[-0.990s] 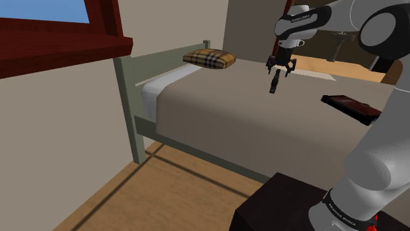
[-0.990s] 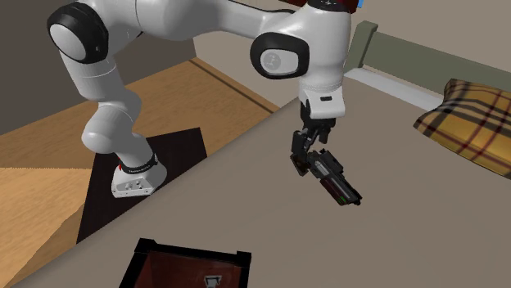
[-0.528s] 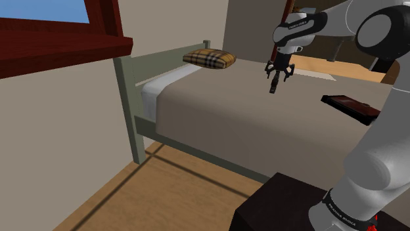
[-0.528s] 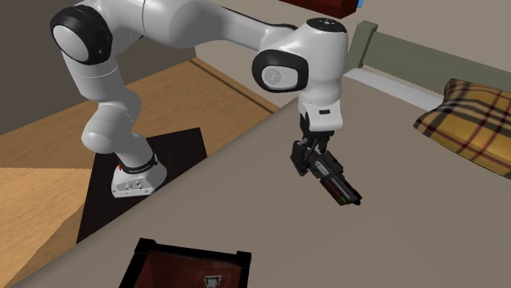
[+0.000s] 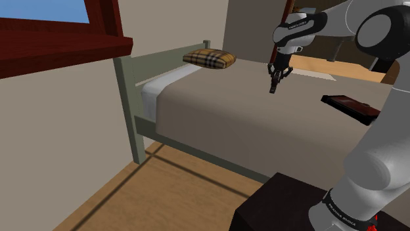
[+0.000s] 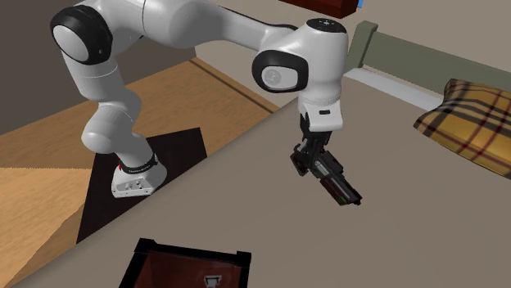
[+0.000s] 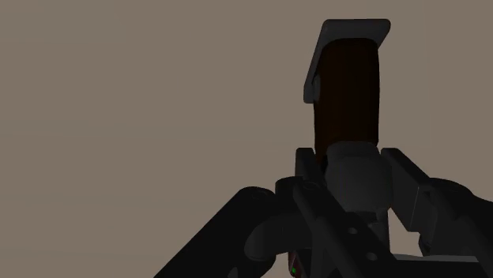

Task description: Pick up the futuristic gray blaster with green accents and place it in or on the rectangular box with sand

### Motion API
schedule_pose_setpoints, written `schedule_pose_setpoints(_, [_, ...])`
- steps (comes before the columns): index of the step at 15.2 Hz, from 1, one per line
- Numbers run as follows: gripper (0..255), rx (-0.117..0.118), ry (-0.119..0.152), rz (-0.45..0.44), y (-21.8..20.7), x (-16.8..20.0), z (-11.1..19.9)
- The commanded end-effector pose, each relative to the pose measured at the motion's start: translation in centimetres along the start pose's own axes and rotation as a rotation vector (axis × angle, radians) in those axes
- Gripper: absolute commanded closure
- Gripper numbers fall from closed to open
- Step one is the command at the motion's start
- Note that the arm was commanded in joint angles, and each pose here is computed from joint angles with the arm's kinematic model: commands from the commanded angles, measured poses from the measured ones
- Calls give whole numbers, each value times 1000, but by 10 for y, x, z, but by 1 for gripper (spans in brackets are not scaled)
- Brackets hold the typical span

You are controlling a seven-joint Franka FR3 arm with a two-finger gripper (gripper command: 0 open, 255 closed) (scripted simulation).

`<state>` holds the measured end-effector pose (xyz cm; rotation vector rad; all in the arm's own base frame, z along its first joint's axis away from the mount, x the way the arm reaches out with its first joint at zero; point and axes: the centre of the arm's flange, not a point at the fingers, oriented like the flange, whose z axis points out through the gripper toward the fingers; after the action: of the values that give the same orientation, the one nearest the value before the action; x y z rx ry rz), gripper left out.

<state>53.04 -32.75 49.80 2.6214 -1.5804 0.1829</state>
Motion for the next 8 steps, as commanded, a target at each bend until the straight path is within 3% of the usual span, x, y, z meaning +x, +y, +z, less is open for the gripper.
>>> schedule_pose_setpoints(1, [255,0,0,0,0,0,0])
schedule_pose_setpoints(8, [255,0,0,0,0,1,-5])
